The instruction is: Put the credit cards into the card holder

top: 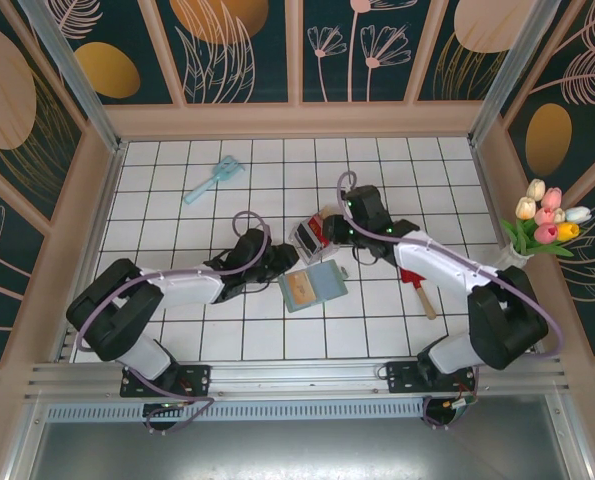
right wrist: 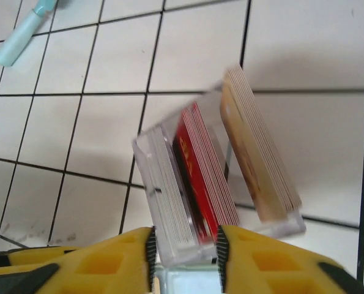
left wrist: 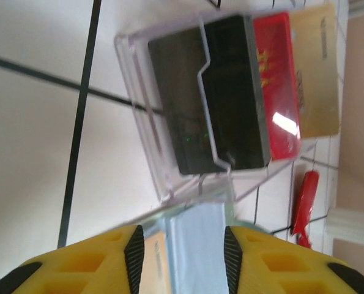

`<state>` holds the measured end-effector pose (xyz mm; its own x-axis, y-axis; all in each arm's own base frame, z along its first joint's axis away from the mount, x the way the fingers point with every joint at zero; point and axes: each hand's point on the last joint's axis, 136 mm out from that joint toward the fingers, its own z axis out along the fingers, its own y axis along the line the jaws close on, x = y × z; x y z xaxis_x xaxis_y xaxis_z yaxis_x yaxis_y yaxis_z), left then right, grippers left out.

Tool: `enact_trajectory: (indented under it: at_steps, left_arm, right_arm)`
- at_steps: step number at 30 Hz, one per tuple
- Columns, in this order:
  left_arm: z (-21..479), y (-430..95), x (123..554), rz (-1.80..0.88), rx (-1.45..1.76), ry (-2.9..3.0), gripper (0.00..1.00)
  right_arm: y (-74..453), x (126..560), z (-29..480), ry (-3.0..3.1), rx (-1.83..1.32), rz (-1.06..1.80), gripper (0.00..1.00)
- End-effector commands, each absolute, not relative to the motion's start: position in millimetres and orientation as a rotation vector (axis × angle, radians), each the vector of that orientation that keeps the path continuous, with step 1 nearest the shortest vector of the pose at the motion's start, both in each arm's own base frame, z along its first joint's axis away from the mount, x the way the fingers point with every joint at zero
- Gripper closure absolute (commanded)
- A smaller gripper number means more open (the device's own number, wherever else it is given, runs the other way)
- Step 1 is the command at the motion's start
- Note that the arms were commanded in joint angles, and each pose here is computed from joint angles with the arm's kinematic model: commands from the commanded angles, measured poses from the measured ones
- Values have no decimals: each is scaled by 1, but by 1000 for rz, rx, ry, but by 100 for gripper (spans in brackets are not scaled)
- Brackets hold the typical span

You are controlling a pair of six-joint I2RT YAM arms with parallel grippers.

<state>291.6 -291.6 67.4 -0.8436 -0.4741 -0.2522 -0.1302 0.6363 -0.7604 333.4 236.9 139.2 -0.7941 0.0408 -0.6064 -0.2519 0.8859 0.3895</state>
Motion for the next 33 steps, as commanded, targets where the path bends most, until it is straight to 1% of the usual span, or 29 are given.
enact_trajectory:
  at_steps: [1,4,8,13,18,23,33]
  left_arm:
    - [77,-295,318,-1177,-582,2330,52]
    - [80,-305,332,-1243,-576,2312,47]
    - [72,-318,345,-1257,-563,2334,44]
    - [59,-315,352,-1209,-610,2365,44]
    - [48,-310,353,-1187,-641,2378,47]
    - [41,-312,352,-1188,-636,2395,47]
    - [25,-307,347,-1164,-665,2422,47]
  right_arm:
    - [234,344,127,2487,-303,463,62]
    - [236,355,122,2506,-355,389,58]
    - [240,363,118,2501,-417,349,57]
    - [246,367,108,2522,-486,257,57]
    - [255,368,99,2523,-561,175,57]
    - [250,373,91,2518,-560,31,57]
    - [252,369,68,2509,-679,-157,54]
